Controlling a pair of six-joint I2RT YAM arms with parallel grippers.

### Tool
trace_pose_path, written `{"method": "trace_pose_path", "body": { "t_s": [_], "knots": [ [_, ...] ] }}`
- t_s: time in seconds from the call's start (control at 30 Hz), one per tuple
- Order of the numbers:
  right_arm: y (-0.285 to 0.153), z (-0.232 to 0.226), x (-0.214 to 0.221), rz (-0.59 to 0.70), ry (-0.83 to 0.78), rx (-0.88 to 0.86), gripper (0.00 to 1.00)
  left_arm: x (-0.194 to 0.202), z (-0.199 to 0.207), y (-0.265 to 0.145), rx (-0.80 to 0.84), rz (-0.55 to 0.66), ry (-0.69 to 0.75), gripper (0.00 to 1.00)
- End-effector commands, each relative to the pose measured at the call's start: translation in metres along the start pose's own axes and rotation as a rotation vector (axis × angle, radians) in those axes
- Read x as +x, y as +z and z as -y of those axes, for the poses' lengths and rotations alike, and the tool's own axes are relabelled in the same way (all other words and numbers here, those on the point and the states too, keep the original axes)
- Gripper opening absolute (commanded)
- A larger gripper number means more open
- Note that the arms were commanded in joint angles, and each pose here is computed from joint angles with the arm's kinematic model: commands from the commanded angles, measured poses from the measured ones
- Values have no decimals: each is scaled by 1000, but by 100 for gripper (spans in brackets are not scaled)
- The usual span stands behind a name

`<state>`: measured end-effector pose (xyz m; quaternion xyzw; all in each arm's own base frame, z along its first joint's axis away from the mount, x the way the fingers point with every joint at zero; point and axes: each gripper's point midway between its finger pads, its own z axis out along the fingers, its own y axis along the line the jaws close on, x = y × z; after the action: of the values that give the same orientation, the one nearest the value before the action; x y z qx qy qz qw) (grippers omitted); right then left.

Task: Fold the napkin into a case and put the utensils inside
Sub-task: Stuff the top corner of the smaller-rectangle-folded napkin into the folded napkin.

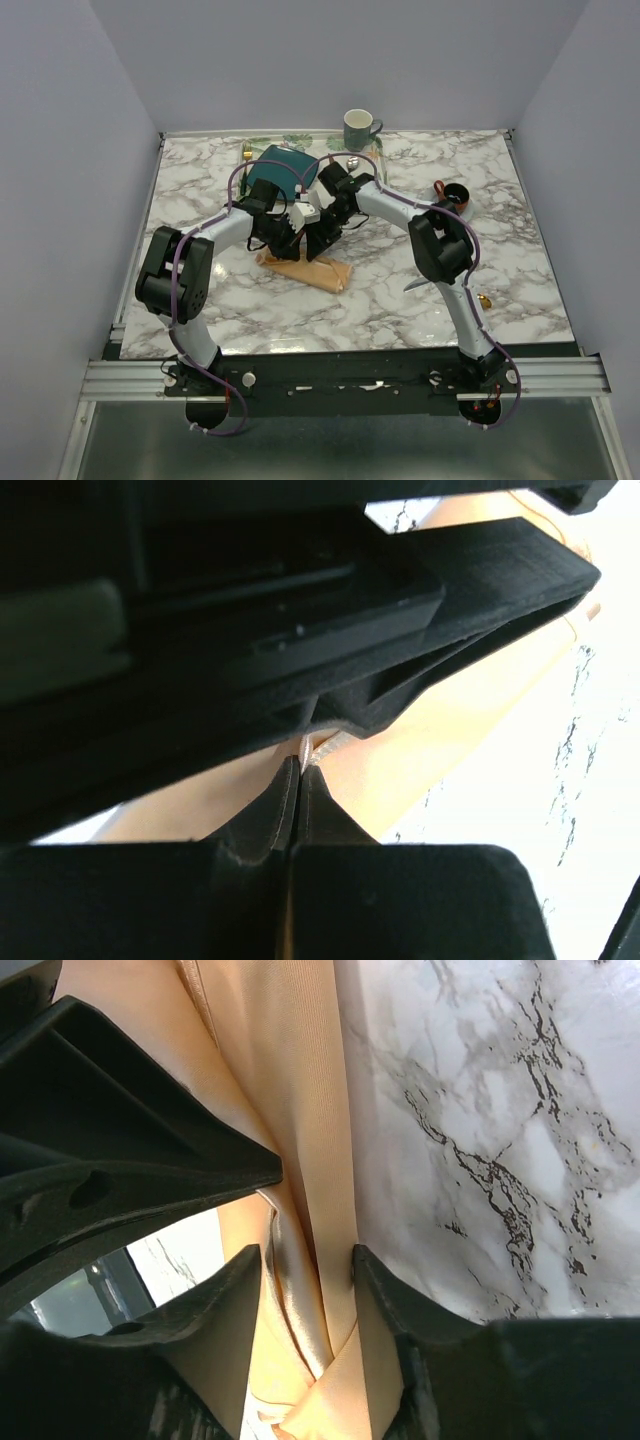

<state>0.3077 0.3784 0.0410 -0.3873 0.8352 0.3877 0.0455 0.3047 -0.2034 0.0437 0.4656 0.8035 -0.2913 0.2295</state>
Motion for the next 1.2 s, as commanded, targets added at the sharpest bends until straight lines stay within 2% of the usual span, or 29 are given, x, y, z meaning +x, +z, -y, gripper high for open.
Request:
{"method": "trace_pose_path", "body": {
  "t_s": [0.0,0.23,0.27,0.43,0.7,0.8,0.93,1.17],
  "knots": [
    [9,-1,4,-26,-19,-8,47,-16,-1,2,10,44,12,0],
    [1,-10,2,-11,-14,-21,54,-9,1,-1,3,29,21,0],
    [-3,-12,-1,-3,-5,-20,58,-8,2,-1,3,30,26,0],
    [-16,-6,-7,8,-3,11,64,-5,3,-1,0,21,29,0],
    [-16,0,7,-38,18,50,63,-12,2,-3,-11,44,32,0],
    [-13,7,10,-48,49,68,59,-12,2,-5,-19,52,39,0],
    [-14,4,9,-36,85,28,58,-11,2,-6,-25,51,34,0],
    [-11,7,16,-51,48,16,57,-17,1,-6,-33,66,26,0]
  ]
}}
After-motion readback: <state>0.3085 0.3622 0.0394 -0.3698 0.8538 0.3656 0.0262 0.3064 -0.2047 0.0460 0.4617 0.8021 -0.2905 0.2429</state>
